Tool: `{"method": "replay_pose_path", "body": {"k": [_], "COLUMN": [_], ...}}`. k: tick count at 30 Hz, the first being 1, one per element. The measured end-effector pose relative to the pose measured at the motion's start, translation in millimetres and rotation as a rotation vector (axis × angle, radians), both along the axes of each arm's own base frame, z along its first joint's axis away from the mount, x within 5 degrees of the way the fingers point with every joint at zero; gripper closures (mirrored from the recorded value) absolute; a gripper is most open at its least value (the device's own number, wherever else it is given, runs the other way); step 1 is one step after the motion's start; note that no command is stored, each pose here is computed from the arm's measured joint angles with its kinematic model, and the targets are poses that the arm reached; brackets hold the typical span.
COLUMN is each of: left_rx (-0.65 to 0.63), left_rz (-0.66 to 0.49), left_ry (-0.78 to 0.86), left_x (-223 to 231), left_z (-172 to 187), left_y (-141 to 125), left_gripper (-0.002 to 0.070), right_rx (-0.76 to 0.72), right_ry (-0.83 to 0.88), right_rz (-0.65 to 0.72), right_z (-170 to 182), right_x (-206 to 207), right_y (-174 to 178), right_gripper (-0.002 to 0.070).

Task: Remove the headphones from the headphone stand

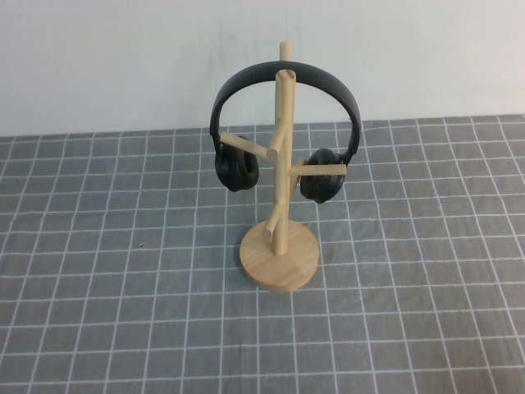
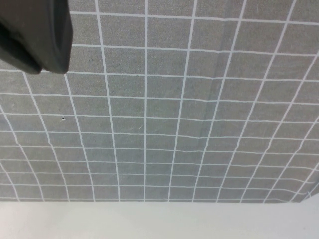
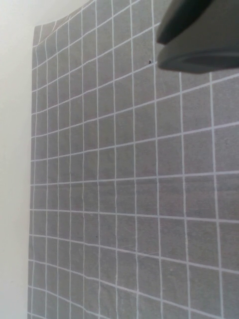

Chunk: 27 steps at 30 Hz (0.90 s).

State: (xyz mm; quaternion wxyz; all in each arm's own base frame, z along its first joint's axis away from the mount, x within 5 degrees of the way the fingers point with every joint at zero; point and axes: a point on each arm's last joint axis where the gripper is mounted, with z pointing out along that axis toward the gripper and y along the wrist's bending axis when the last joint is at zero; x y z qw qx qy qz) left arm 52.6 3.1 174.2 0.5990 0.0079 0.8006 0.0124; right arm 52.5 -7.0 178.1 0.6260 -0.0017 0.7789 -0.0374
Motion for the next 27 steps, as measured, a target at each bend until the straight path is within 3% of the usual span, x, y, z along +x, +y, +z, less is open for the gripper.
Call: {"method": "replay_pose_path", "body": {"k": [14, 20, 27], "left_rx": [-0.002, -0.011, -0.031], "left_rz": [-0.009, -0.049, -0.117], "left_ry": [-0.044, -0.251, -0.608], "left_x": [1, 4, -1], "left_z": [3, 21, 53], "left_y": [-1, -5, -10], "left_gripper": [0.0681, 0.0681, 0.0681], "right_rx": [0.000, 0.000, 0.000], "right_ry": [0.000, 0.000, 0.000], "right_rz": [0.000, 0.000, 0.000], "right_z": [0, 0, 0], "right_x": [0, 0, 0], "right_y": [0, 0, 0], "right_gripper": [0.0682, 0.0682, 0.0682]}}
